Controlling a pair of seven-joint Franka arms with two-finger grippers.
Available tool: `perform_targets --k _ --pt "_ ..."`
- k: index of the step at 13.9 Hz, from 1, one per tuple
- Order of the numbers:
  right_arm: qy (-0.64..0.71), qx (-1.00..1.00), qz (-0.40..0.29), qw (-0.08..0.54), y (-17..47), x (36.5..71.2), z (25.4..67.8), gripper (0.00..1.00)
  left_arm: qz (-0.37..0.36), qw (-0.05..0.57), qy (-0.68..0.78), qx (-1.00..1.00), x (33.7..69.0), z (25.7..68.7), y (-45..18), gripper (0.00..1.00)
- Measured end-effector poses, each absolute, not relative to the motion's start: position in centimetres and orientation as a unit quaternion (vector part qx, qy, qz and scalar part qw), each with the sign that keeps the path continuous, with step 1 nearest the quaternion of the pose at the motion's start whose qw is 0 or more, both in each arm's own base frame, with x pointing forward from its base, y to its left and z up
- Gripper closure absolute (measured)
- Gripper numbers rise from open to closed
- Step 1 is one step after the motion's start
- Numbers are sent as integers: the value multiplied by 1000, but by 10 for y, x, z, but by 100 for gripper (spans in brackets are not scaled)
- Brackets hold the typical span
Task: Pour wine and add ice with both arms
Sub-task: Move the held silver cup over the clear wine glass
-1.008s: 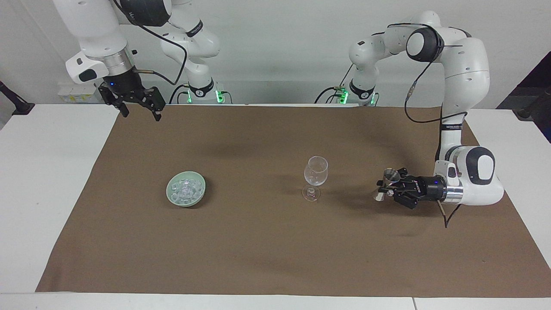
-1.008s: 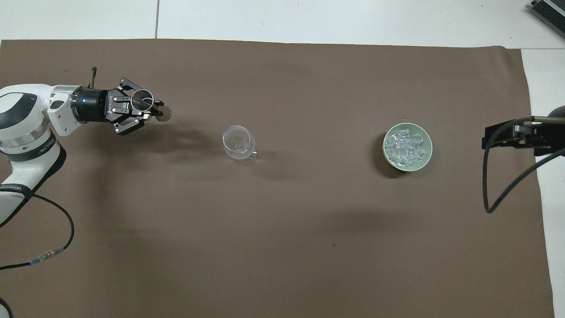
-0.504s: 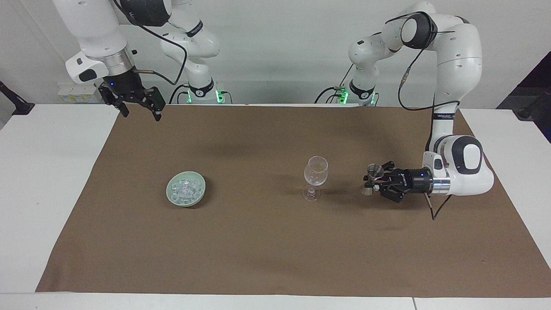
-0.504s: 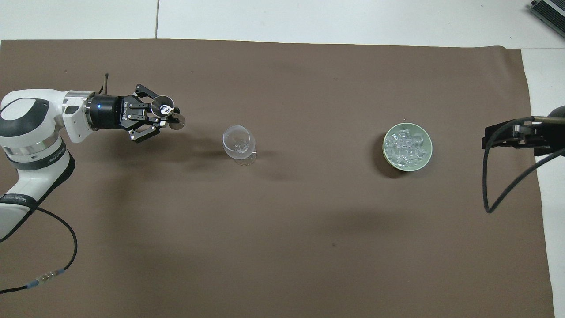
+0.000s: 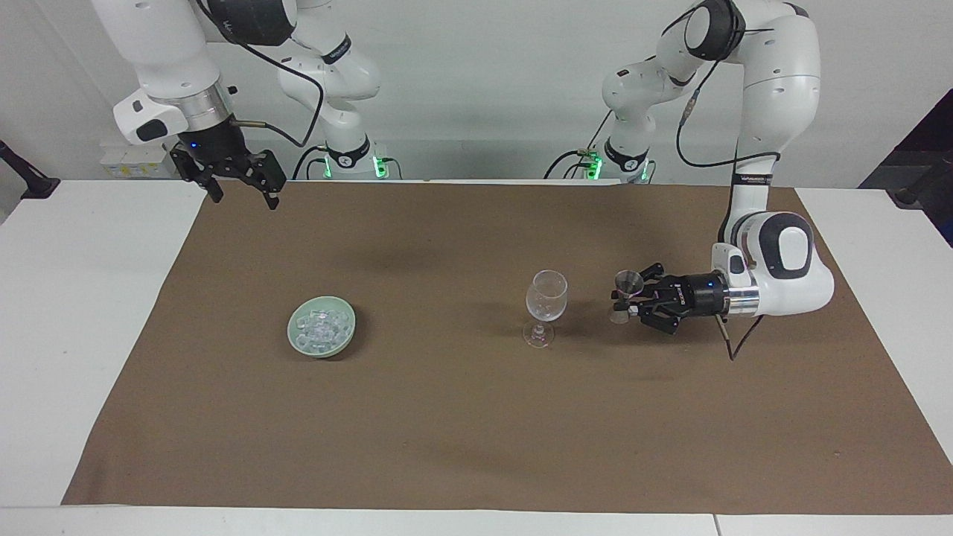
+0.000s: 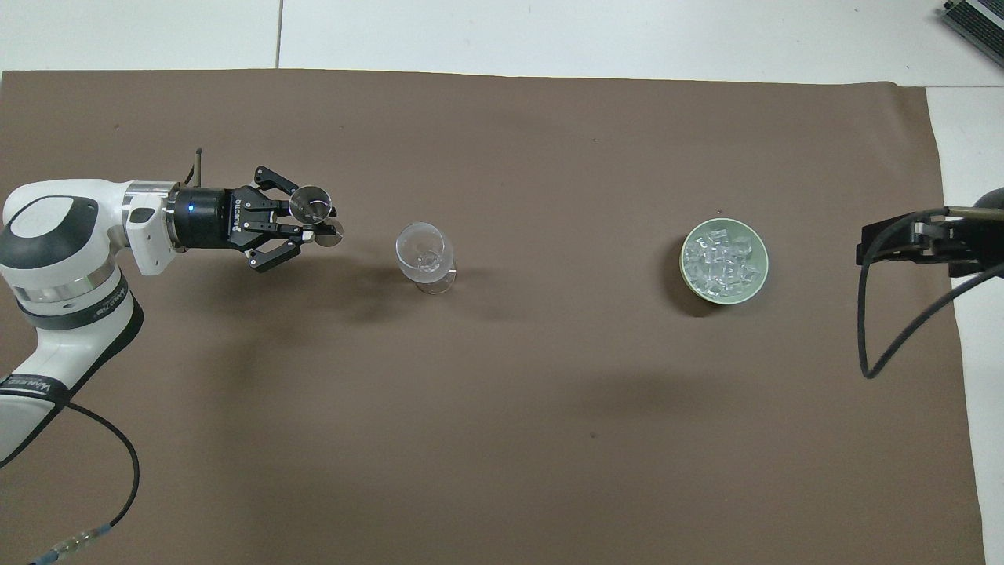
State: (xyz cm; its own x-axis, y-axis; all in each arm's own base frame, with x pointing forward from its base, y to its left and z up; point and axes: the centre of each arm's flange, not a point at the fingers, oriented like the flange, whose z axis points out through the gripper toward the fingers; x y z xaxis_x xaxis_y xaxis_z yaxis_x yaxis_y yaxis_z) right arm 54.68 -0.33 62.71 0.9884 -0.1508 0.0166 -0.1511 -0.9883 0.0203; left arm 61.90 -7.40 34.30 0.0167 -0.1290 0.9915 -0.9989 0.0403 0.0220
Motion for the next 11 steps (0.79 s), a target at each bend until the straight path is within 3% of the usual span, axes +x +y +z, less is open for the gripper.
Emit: perform_targets --k 11 --pt "-76 997 7 11 -3 547 627 0 432 451 -557 547 604 347 -117 78"
